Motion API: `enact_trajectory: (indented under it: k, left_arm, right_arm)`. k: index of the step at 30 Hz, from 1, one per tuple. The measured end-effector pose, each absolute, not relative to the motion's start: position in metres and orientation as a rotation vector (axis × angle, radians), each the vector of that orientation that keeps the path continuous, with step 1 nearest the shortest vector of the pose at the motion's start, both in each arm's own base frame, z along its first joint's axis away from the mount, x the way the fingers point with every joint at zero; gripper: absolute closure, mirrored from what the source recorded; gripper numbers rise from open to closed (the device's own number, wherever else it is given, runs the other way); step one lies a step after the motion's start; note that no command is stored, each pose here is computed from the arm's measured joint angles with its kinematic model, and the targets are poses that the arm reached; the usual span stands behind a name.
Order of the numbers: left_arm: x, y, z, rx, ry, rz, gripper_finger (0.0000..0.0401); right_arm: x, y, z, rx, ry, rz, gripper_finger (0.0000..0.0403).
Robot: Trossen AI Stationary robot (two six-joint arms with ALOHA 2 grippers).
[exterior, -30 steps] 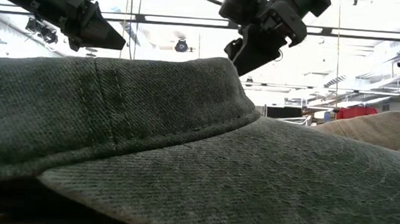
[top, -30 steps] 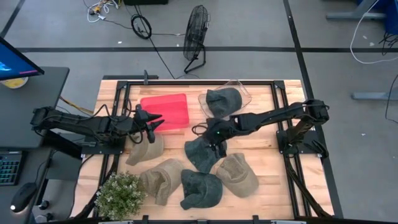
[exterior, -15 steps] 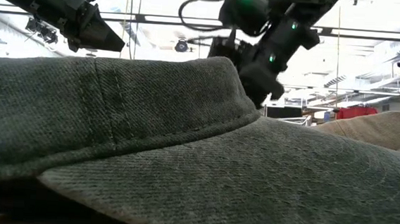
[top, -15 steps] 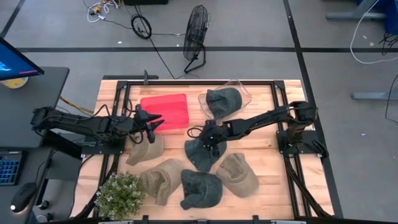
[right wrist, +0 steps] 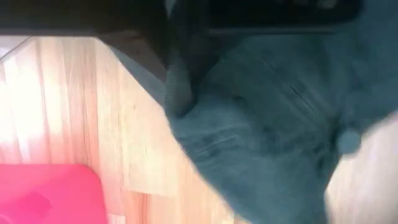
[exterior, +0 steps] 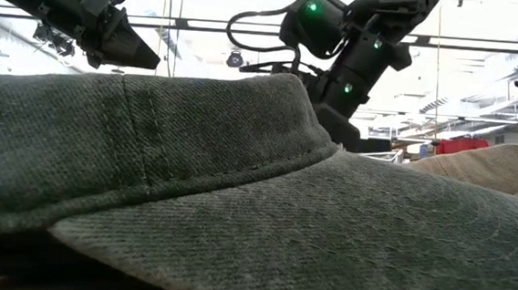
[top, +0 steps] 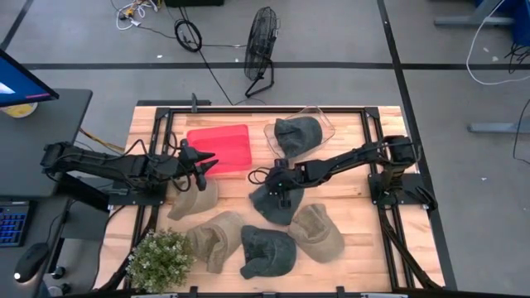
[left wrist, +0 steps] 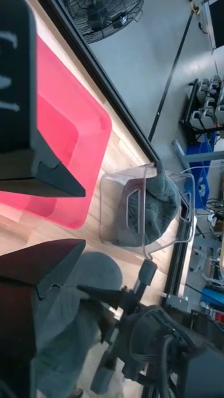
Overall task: Pick & Place hat
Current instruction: Put the top blue cap into the transparent bin
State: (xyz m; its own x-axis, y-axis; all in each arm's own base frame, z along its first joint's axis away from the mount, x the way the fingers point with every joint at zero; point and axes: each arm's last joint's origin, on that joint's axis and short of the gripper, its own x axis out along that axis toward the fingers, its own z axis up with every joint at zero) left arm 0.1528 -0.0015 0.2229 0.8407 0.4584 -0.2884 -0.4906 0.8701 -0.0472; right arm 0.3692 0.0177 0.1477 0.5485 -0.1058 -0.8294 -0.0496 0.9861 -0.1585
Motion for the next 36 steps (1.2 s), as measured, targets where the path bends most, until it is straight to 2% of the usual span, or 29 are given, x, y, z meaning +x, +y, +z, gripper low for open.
enact_trajectory:
  k: [2,6,11,13,16,19,21,26,32,36]
  left_arm:
    - [0.153,-0.001,0.223,-0.120,0.275,0.503,0.0279]
    - [0.153,-0.001,0.222,-0.118,0.279,0.503,0.0279]
    - [0.153,-0.001,0.222,-0.118,0.280,0.503,0.0279]
    - [0.153,-0.001,0.222,-0.118,0.280,0.503,0.0279]
    - [0.153,-0.001,0.222,-0.117,0.282,0.503,0.0279]
    - [0.153,-0.001,0.222,-0.118,0.283,0.504,0.0279]
    - [0.153,-0.001,0.222,-0.117,0.283,0.504,0.0279]
    - [0.153,-0.001,0.222,-0.118,0.282,0.504,0.0279]
    - [0.153,-0.001,0.222,-0.118,0.281,0.504,0.0279]
    - [0.153,-0.001,0.222,-0.117,0.281,0.504,0.0279]
  right_arm:
    - [0.368,0.018,0.158,-0.126,0.999,-0.035,0.0390]
    - [0.366,0.019,0.199,-0.066,0.959,-0.056,0.0374]
    - [0.352,0.015,0.259,-0.156,0.863,-0.145,0.0390]
    - [0.343,0.010,0.287,-0.239,0.794,-0.257,0.0396]
    - [0.325,-0.006,0.318,-0.324,0.714,-0.544,0.0395]
    - [0.303,-0.029,0.333,-0.268,0.669,-0.788,0.0395]
    - [0.292,-0.048,0.332,-0.178,0.662,-0.887,0.0394]
    - [0.277,-0.092,0.299,-0.016,0.702,-1.048,0.0394]
    - [0.278,-0.127,0.255,0.055,0.661,-1.089,0.0394]
    - [0.277,-0.130,0.227,0.099,0.758,-0.995,0.0394]
